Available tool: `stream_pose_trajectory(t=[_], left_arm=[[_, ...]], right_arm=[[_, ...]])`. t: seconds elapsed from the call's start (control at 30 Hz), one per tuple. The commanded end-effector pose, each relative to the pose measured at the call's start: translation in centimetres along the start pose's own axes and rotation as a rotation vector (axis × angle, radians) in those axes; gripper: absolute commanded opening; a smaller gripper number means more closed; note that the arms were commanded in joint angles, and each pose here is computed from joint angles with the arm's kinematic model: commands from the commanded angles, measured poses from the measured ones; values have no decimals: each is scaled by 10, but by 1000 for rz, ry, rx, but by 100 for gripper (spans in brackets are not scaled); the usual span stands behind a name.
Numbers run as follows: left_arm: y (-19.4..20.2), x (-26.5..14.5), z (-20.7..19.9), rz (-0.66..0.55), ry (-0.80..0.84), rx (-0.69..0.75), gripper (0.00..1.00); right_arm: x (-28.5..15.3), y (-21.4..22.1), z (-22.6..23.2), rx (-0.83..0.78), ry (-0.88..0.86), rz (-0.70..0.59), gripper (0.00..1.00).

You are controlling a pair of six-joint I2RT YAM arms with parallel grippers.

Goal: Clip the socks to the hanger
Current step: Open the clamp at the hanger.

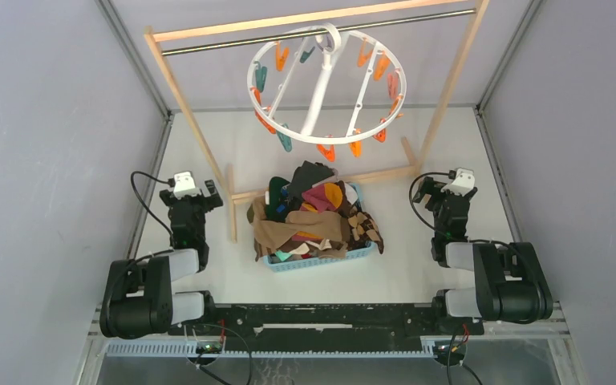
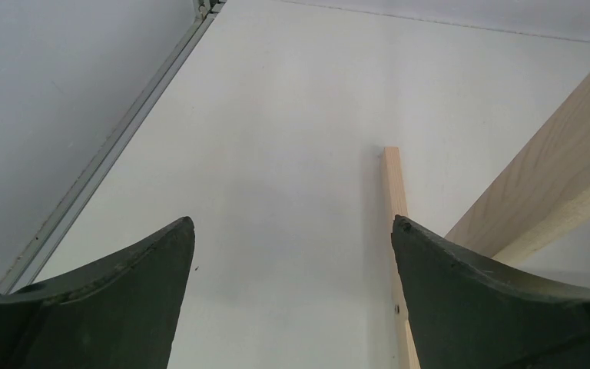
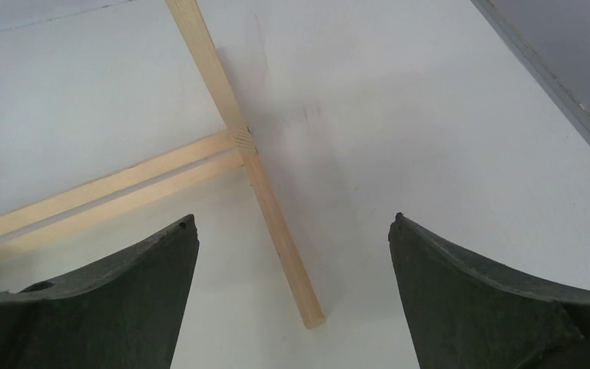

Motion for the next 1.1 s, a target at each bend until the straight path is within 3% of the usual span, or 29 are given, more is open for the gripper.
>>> stream_pose_trajectory(t=[0.0,0.23,0.33,0.43,0.5,0.6,0.67,0.73,0.83,1.07], left_arm=[[-11,0,3,-55,-23,-5,100],[-12,1,3,-54,-21,-3,100],[-12,0,3,-56,-20,-5,100],[-17,0,5,-55,-32,-7,100],[-31,4,7,-20,-18,5,100],[-52,6,8,123,52,79,100],[-62,-2,7,244,136,106,100],[-80,-13,7,311,215,103,100],[-114,-34,4,363,348,71,100],[-176,-96,1,353,510,14,100]], right_arm=[[5,-14,7,-1,-22,-49,100],[5,-16,8,4,-23,-58,100],[4,-31,0,44,70,-81,100],[5,-49,-4,74,212,-16,100],[1,-61,4,90,187,-4,100],[-13,-83,28,124,43,-35,100],[-21,-95,46,228,-56,-42,100],[-36,-103,77,284,-271,3,100],[-66,-112,118,289,-499,-5,100],[-167,-108,206,174,-1051,62,83]])
Point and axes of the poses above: each gripper's point midway between its finger pads, its own x axis out along the fingers, its own z axis along the line the jaws close on, y = z × x, the point moved 4 cm from there along -x, back along the fingers, and after that the axes turned 13 degrees about x, right-handed, at the moved point
